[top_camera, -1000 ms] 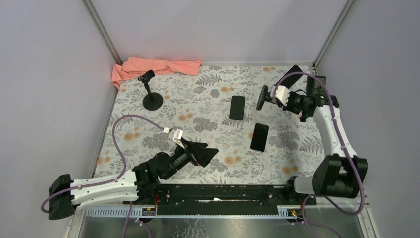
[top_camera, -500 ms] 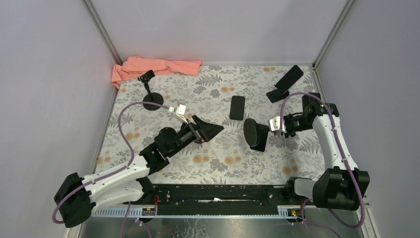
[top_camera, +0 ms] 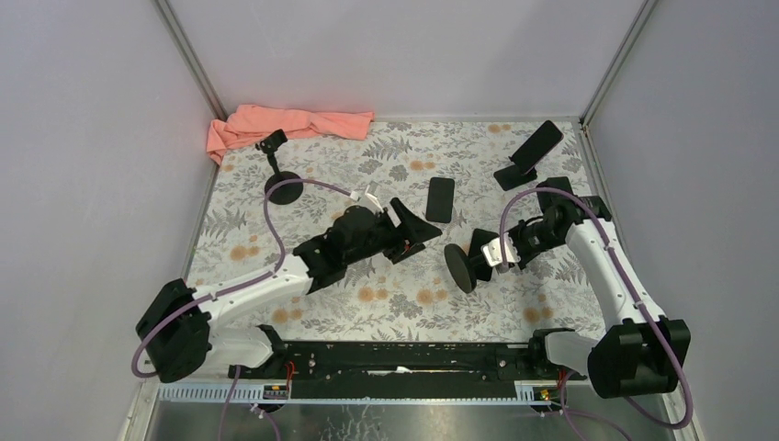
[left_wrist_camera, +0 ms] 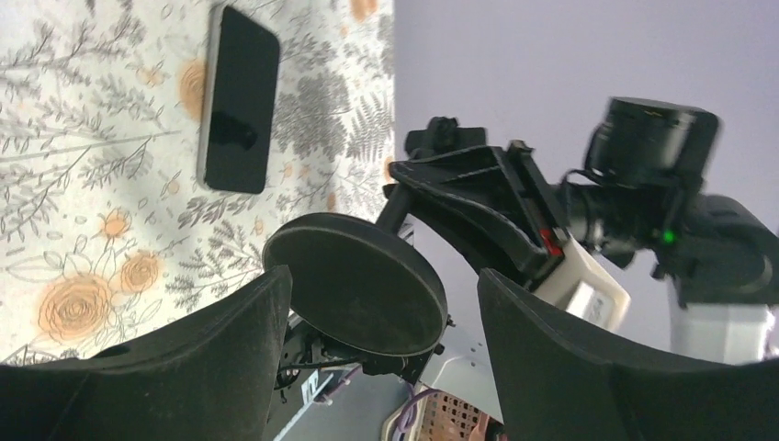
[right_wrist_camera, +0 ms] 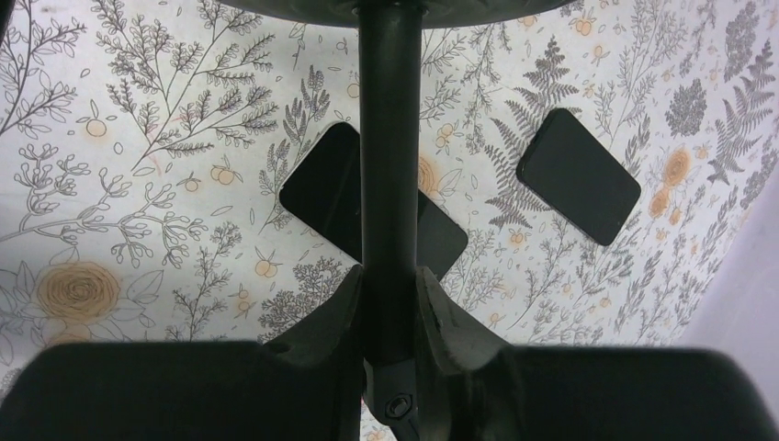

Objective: Place the phone on the phone stand
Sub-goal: Pick up the phone stand at the center of the board.

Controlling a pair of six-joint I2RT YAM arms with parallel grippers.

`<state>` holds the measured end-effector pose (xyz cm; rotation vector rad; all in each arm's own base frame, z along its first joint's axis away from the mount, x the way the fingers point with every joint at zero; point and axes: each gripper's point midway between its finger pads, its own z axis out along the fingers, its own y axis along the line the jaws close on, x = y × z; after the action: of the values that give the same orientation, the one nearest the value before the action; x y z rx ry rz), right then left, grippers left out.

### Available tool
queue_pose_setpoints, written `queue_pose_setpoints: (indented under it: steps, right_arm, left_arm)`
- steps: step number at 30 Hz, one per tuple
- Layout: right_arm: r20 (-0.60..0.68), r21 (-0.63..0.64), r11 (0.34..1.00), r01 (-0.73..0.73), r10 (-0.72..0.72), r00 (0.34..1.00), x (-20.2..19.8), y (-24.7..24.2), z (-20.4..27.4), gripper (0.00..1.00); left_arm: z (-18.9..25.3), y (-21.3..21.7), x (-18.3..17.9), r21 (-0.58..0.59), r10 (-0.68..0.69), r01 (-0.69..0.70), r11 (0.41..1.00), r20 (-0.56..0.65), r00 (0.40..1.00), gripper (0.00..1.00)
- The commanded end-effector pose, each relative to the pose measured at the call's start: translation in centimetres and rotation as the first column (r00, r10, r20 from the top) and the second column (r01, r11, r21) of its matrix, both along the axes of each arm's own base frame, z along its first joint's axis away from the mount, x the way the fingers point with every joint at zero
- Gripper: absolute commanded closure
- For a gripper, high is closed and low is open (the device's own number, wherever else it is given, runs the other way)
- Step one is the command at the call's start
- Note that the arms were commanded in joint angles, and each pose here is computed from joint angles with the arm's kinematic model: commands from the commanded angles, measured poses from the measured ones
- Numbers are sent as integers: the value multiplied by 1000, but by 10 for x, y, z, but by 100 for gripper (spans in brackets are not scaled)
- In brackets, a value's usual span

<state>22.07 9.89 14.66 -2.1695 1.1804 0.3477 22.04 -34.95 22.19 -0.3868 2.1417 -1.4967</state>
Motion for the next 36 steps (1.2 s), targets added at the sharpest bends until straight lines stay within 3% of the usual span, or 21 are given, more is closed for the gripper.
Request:
queue_pose_setpoints:
  steps: [1,11,14,20,22,24,28,31,33,36]
  right_arm:
    - [177,-61,985,-164,172,969,17,11,20,100]
    - [203,-200,966,-165,205,957,33,16,17,100]
    - [219,-226,963,-143,194,956,39,16,18,100]
    - [234,-266,948,-172,237,943,39,26,27,100]
    - [231,-303,934,-189,265,936,37,28,24,100]
    - [222,-338,918,-206,291,931,35,30,20,100]
    - [213,-381,894,-237,334,918,30,38,17,100]
    - [210,-365,896,-255,345,915,27,49,21,88]
    - [202,-318,913,-255,328,923,23,57,26,65]
    - [184,-232,949,-213,258,948,19,66,39,40]
  left_arm:
    - [-22,-10,1,81,49,-34,996,-190,980,20]
    - [-44,-44,-10,163,35,16,987,-305,952,21]
    - [-55,-48,-18,170,22,37,985,-336,942,31]
    - [-80,-55,-24,158,1,67,985,-391,921,40]
    - [-83,-59,-23,153,-10,76,985,-391,920,46]
    - [-90,-60,-24,166,-17,89,982,-395,919,59]
    - [-106,-64,-26,147,-70,140,979,-405,912,96]
    - [-116,-60,-27,129,-108,169,977,-386,916,100]
    - [-119,-53,-24,134,-125,178,975,-330,936,100]
    - [-109,-43,-17,111,-141,169,979,-226,964,100]
